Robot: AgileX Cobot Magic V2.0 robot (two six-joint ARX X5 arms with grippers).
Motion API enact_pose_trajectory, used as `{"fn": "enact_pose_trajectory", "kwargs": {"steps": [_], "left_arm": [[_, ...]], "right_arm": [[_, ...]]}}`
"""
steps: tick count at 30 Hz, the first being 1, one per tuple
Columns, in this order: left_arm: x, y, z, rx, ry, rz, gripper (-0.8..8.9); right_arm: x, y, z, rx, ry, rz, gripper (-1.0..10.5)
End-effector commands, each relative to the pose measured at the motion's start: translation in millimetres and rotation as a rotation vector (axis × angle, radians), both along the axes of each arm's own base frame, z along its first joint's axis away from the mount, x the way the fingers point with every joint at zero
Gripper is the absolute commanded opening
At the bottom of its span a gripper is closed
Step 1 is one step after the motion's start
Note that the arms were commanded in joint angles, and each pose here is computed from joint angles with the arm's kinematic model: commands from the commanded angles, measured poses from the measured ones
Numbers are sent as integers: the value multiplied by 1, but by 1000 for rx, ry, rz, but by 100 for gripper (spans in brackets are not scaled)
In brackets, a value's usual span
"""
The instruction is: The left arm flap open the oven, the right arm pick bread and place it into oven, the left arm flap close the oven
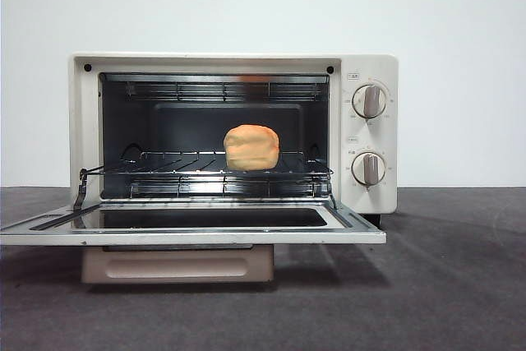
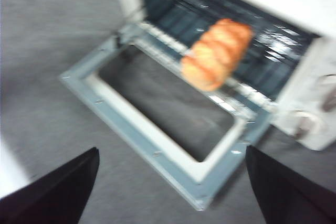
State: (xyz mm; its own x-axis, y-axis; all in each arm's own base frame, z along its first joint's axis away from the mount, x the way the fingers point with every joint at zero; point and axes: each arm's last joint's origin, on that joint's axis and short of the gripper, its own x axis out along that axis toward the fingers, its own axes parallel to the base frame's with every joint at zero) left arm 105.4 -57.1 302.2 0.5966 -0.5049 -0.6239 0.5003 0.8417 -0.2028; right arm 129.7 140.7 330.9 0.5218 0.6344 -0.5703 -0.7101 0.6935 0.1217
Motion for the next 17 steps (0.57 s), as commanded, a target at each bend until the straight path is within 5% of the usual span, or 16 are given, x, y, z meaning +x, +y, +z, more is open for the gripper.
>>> {"fn": "enact_pose_trajectory", "kwargs": {"steps": [1, 12, 17], "left_arm": [[1, -1, 1, -6, -5, 0, 16], [6, -3, -1, -58, -28, 30, 15], [19, 1, -24, -69, -33, 174, 14]], "right_arm": [[-7, -1, -10, 58, 3, 85, 441], [-12, -5, -22, 89, 2, 117, 441], [-12, -5, -22, 92, 8, 113, 441]]}}
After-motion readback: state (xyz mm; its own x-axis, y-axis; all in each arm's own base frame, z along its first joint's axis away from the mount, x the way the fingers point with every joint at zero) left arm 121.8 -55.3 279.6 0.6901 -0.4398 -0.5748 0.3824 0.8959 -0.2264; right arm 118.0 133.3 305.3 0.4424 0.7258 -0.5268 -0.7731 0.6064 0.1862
